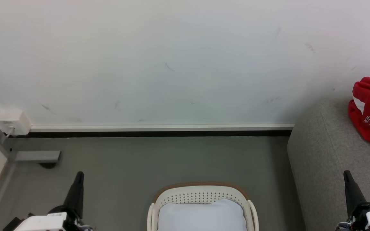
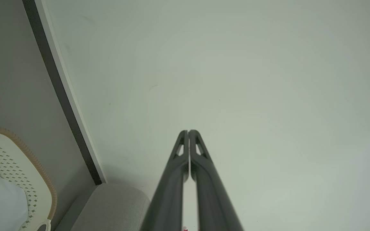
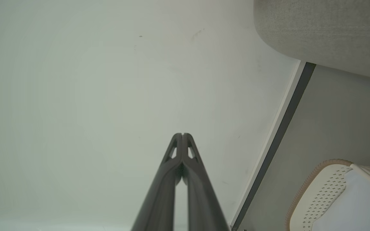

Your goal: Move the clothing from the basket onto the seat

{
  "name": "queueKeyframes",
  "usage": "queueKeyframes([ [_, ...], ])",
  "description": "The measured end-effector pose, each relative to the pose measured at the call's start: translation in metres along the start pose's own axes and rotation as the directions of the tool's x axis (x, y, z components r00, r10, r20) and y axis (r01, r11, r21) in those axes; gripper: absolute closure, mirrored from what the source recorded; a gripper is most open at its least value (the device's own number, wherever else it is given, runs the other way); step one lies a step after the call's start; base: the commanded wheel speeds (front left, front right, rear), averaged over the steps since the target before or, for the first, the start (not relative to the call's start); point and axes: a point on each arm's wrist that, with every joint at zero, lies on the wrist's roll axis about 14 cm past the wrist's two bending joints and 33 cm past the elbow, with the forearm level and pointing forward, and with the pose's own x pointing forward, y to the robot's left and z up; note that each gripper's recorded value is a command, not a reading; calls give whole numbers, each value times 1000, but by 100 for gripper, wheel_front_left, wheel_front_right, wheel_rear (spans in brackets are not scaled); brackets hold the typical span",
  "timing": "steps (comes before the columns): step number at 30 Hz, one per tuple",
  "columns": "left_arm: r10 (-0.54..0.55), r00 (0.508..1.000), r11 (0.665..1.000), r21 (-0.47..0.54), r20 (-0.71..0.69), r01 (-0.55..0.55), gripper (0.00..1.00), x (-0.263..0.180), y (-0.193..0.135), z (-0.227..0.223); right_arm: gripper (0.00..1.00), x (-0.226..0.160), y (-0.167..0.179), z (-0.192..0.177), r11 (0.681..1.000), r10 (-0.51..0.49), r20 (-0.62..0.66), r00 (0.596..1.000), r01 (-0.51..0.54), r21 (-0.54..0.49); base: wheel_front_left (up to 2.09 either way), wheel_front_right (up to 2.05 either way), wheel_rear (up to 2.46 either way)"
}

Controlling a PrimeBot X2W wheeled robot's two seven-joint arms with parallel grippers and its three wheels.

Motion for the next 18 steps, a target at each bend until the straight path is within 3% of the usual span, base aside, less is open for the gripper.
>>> queueKeyframes([
  [18, 0, 1000, 1000, 0, 0, 0, 100, 0, 0, 0, 100, 0, 0, 0, 1000, 0, 0, 1000, 0, 0, 0, 0, 0],
])
